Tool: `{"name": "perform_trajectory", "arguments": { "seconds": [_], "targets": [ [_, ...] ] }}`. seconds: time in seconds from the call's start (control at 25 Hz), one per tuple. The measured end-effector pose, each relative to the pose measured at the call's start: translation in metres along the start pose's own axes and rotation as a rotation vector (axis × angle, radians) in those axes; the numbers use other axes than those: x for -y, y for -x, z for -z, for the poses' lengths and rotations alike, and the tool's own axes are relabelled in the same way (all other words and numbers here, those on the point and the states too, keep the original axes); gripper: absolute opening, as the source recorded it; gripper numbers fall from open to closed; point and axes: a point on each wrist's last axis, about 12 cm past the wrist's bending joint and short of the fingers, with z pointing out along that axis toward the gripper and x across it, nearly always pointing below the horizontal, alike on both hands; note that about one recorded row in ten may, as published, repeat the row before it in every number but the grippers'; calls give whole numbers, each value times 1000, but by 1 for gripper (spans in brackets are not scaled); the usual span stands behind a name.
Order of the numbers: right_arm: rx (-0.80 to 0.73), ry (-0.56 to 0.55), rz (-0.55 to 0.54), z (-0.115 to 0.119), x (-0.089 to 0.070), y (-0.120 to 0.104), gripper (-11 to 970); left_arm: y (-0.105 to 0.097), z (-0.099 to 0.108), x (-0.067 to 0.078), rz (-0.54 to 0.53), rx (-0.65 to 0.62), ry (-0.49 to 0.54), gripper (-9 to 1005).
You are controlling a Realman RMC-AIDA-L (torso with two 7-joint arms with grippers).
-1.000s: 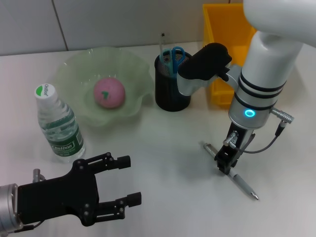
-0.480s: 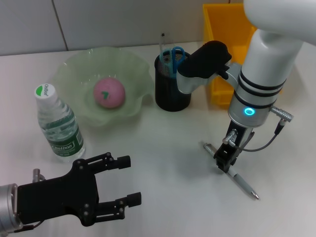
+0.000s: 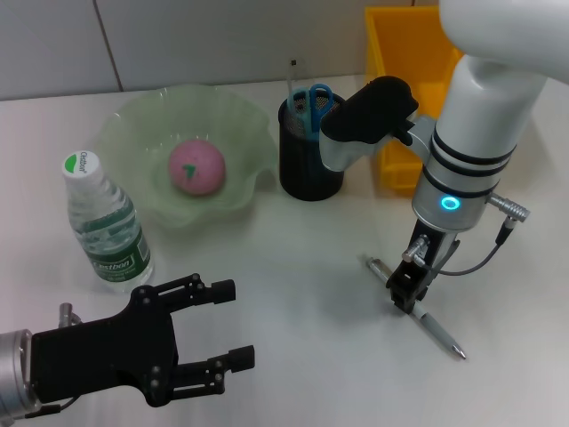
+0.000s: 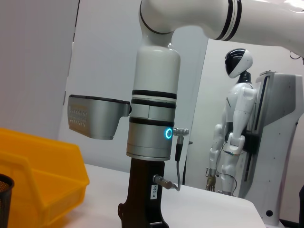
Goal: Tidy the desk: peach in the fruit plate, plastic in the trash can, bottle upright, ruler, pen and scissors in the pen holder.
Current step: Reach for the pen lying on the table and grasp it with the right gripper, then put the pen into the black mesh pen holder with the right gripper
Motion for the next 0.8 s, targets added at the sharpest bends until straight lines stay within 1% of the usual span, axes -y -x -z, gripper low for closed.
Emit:
{"name": "perform_trajectory", "arguments": {
  "seconds": [0.8],
  "targets": [
    [-14,6,1,-1,-1,-2,120,0,0,0,-2,-2,1,791]
  ]
}}
